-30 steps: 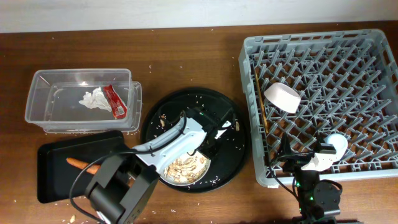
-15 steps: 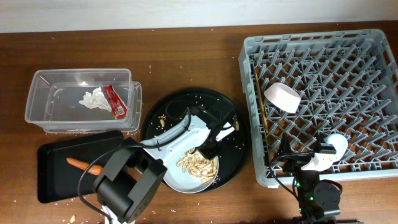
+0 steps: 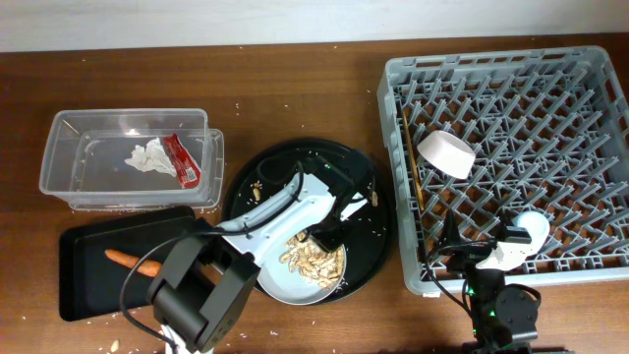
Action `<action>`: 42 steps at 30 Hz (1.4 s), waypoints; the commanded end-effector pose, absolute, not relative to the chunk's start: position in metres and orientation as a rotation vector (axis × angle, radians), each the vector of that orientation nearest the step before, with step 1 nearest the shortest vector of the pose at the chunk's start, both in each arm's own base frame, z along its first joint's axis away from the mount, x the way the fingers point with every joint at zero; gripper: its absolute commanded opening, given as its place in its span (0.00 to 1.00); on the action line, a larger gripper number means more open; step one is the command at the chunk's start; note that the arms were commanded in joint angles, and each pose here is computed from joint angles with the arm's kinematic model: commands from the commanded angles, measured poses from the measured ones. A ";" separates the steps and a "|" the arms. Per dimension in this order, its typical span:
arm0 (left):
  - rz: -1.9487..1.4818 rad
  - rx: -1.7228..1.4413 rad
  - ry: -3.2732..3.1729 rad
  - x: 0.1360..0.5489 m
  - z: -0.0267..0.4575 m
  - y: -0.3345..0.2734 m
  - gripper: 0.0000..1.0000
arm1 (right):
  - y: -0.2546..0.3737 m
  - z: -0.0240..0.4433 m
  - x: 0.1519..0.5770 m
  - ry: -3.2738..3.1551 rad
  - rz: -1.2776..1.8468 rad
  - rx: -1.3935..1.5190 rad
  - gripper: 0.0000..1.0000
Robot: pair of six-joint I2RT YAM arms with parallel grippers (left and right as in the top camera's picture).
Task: Sort waste into correct bins and load items into the dishwasher rack
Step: 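Grasp the white plate rim with the left gripper and lift it, then tilt the plate over the black tray to scrape off the rice scraps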
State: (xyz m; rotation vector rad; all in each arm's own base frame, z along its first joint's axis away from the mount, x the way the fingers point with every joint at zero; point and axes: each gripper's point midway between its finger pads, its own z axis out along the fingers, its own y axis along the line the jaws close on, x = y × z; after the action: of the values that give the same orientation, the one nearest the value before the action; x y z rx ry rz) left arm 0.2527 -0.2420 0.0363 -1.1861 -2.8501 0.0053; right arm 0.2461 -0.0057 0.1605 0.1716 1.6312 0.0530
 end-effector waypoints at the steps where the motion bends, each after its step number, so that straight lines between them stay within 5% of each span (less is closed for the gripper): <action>1: 0.052 -1.134 -2.908 0.240 0.084 -0.237 0.39 | -0.009 0.158 0.246 1.632 0.038 0.179 0.98; 11: -0.006 -1.184 -2.747 0.161 0.070 -0.246 0.39 | -0.009 0.158 0.246 1.632 0.038 0.179 0.98; 22: 0.007 -1.109 -2.715 0.138 0.026 -0.230 0.39 | -0.009 0.158 0.246 1.632 0.038 0.179 0.98; 26: 0.026 -1.124 -2.742 0.142 0.020 -0.235 0.36 | -0.009 0.158 0.246 1.632 0.038 0.179 0.98; 29: -0.007 -1.133 -2.765 0.148 0.019 -0.233 0.09 | -0.009 0.158 0.246 1.632 0.038 0.180 0.98; 32: -0.019 -1.136 -2.783 0.153 0.020 -0.233 0.00 | -0.009 0.158 0.246 1.632 0.038 0.179 0.98; 42: -0.132 -1.047 -3.000 0.223 0.044 -0.226 0.00 | -0.009 0.158 0.246 1.632 0.038 0.179 0.98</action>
State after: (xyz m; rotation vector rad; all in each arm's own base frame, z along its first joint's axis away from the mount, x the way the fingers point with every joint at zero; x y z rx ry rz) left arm 0.1841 -0.2313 0.0286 -1.0930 -2.8727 -0.0449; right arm 0.2461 -0.0057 0.1605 0.1716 1.6312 0.0530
